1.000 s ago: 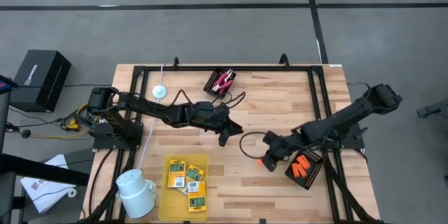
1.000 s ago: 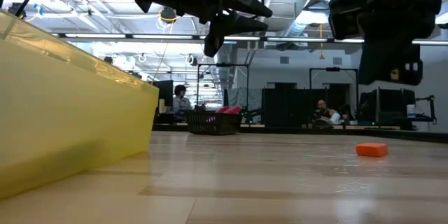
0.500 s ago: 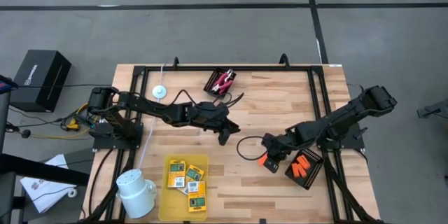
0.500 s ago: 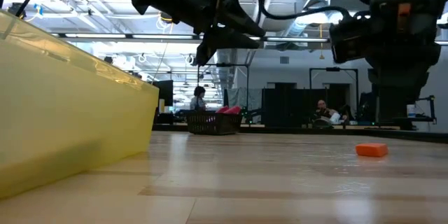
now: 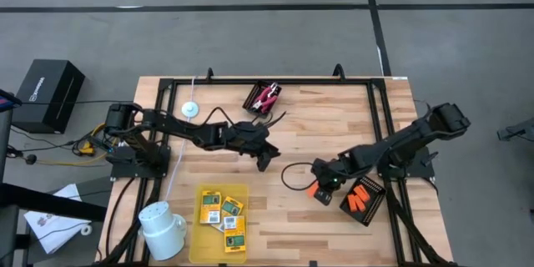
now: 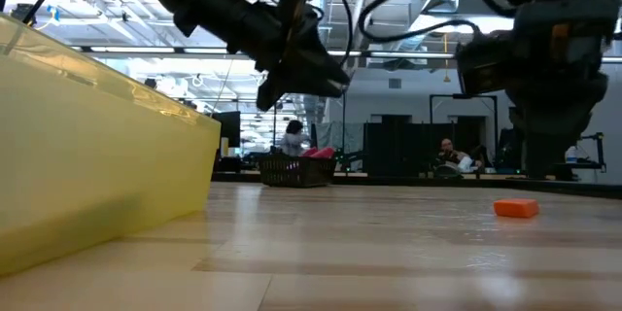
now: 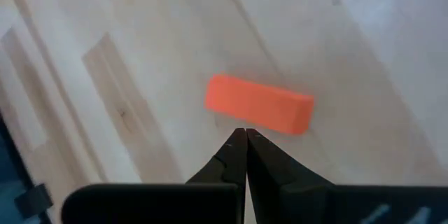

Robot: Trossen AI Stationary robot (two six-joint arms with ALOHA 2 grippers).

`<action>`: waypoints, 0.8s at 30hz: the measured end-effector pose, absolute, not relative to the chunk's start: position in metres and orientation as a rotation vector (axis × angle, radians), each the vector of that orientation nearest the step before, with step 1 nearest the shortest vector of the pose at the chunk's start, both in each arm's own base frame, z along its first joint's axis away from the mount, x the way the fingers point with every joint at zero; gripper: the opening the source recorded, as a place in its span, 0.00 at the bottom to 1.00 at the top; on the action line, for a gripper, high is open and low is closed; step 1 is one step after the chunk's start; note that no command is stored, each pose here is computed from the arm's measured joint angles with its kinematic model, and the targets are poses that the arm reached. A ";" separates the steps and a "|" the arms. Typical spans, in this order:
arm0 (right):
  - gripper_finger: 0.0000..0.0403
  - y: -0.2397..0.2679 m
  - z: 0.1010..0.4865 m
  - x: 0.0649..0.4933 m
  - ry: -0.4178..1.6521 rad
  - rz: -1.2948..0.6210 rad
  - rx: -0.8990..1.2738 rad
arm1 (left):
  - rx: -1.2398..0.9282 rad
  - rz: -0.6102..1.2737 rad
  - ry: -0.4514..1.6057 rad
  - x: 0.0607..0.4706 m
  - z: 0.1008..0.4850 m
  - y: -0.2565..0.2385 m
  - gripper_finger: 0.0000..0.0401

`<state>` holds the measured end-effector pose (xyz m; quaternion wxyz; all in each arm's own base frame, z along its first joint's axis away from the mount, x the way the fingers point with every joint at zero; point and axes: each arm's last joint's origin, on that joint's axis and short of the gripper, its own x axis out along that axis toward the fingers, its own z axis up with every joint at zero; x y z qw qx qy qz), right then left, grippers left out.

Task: Pick & Place School Supplies
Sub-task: Put the orange eraser into the bottom black bin

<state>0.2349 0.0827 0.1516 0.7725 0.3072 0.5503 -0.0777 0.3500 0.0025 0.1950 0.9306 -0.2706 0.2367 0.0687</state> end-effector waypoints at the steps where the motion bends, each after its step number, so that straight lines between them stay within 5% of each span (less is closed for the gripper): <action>1: 0.00 0.082 0.150 0.236 1.195 -0.173 0.667 | -0.554 0.142 0.492 0.349 0.193 0.002 0.24; 24: 0.00 0.072 0.136 0.237 1.229 -0.139 0.690 | -0.571 0.153 0.528 0.340 0.178 0.001 0.24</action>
